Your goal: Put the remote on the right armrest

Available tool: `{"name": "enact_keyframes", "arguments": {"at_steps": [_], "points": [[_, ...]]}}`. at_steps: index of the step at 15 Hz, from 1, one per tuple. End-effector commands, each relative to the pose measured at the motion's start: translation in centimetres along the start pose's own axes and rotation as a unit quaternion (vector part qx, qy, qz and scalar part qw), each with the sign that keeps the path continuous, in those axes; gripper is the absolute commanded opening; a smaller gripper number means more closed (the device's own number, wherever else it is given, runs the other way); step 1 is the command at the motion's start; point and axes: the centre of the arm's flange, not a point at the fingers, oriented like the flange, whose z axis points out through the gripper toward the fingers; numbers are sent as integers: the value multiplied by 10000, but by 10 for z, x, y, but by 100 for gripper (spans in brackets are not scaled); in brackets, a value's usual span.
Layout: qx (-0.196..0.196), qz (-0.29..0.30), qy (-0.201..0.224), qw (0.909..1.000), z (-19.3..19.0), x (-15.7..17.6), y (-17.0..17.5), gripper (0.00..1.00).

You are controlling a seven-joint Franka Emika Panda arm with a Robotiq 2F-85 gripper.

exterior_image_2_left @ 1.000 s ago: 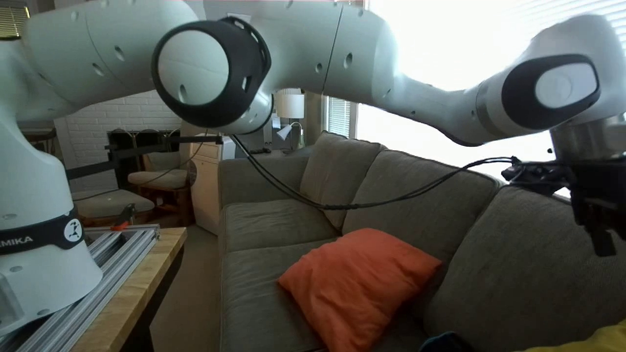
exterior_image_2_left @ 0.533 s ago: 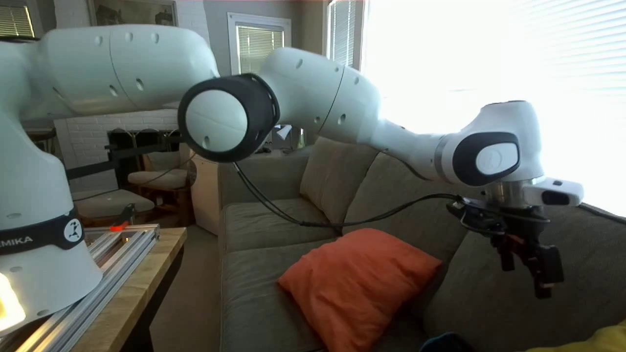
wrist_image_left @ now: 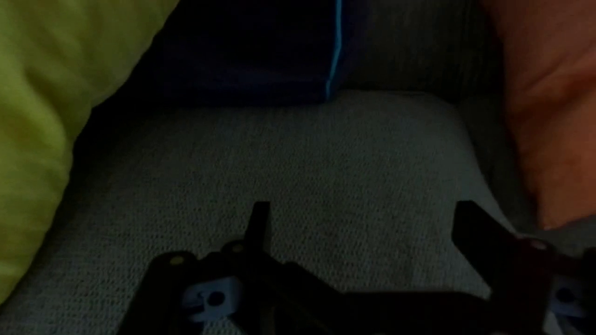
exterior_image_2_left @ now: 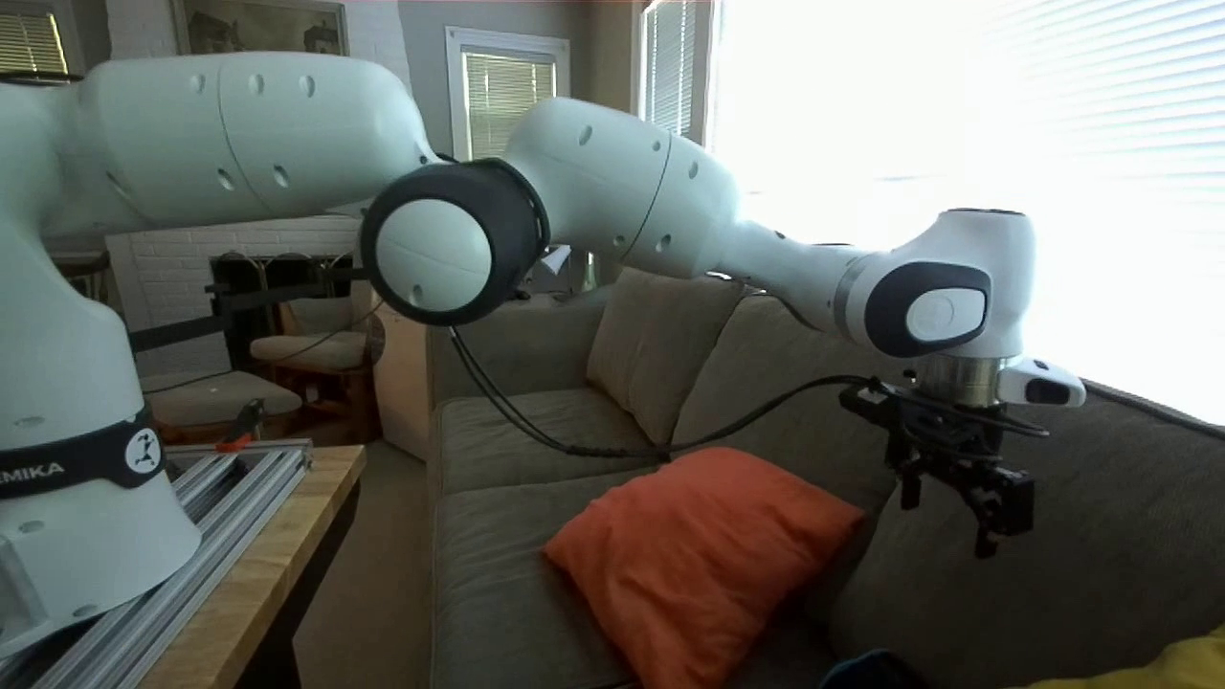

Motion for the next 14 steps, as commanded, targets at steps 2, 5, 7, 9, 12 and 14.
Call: {"name": "enact_keyframes", "arguments": {"at_steps": [2,5,7,9,12,14], "points": [[-13,-36,-27,10000,-1,0,0,100],[106,-87,-33,9999,9,5,7,100],[268,-183,10,9995,40,7,-4,100],[357,-286,15,9990,63,-5,-31,100],[547,-490,61,9973,88,-32,-82,100],[603,-548,-17,9967,96,-53,-112,100]]}}
